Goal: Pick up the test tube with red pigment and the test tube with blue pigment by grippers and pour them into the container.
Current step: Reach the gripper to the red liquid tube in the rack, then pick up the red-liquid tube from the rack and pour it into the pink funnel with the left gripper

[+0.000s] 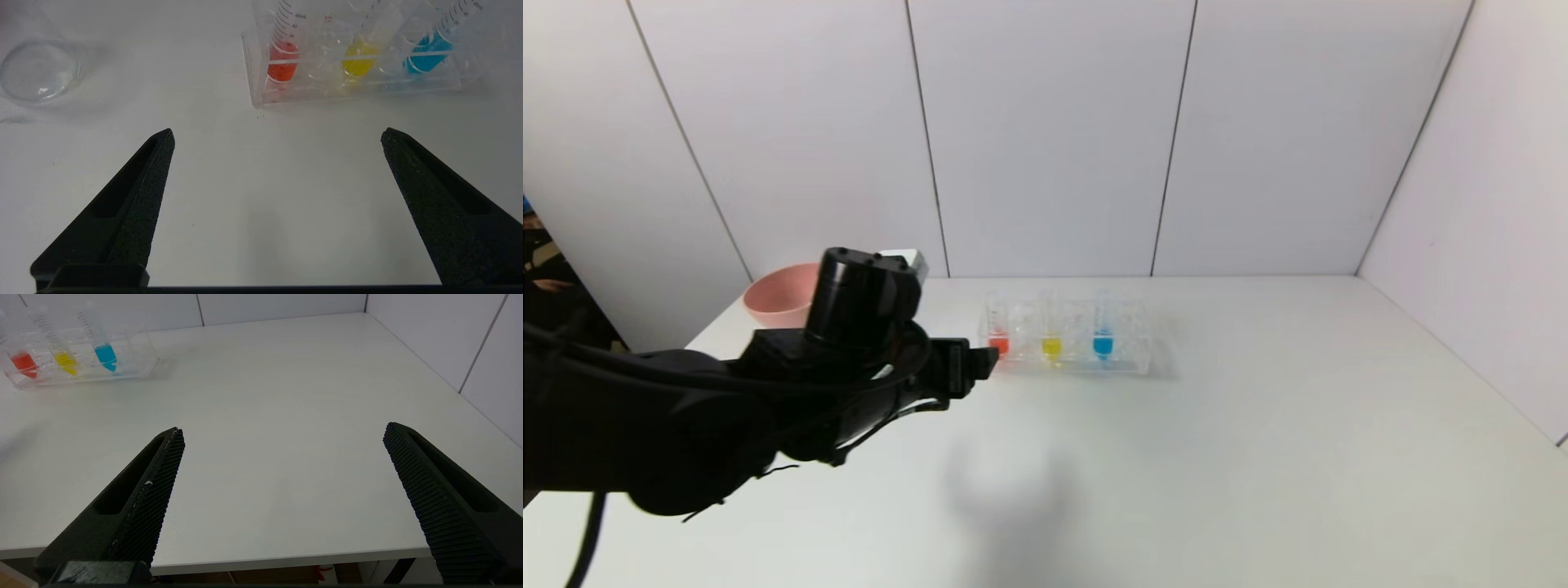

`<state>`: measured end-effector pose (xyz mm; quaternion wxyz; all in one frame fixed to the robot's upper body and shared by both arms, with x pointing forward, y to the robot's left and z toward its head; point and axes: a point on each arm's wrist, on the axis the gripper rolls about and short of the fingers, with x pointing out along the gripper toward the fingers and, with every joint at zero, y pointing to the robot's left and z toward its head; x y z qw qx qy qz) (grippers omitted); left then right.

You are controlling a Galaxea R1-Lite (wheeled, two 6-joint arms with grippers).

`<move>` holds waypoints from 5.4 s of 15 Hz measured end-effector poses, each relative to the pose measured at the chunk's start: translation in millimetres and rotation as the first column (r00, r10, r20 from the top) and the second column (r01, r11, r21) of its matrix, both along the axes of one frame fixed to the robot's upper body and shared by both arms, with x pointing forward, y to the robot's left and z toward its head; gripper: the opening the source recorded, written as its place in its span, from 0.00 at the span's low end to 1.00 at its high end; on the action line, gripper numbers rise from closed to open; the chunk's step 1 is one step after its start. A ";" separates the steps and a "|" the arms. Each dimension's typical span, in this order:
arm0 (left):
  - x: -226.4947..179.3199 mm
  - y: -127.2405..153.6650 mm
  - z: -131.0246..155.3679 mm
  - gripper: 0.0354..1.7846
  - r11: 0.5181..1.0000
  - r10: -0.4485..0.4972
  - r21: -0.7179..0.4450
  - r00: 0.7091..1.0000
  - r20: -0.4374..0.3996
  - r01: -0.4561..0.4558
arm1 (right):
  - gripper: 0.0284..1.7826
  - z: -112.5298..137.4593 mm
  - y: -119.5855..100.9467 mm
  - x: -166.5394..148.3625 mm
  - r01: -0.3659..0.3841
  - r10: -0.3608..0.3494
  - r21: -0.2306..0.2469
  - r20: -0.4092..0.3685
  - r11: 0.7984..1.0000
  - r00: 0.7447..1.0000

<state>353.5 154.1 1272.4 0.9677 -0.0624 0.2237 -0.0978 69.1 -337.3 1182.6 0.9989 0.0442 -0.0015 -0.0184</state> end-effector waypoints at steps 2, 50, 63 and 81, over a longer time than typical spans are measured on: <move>22.9 -22.7 -9.4 0.99 0.996 0.088 0.023 0.994 0.058 -0.089 | 1.00 0.0 0.0 0.0 0.000 0.000 0.000 0.000 1.000 1.000; 73.8 -61.3 22.5 0.22 0.985 0.148 0.035 0.928 0.343 -0.170 | 1.00 0.0 0.0 0.0 0.000 0.000 0.000 0.000 1.000 1.000; 33.9 180.3 47.8 0.22 0.967 -0.253 0.029 0.933 0.257 0.254 | 1.00 0.0 0.0 0.0 0.000 0.000 0.000 0.000 1.000 1.000; 83.0 291.6 80.7 0.22 0.928 -0.358 0.155 0.928 0.107 0.340 | 1.00 0.0 0.0 0.0 0.000 0.000 0.000 0.000 1.000 1.000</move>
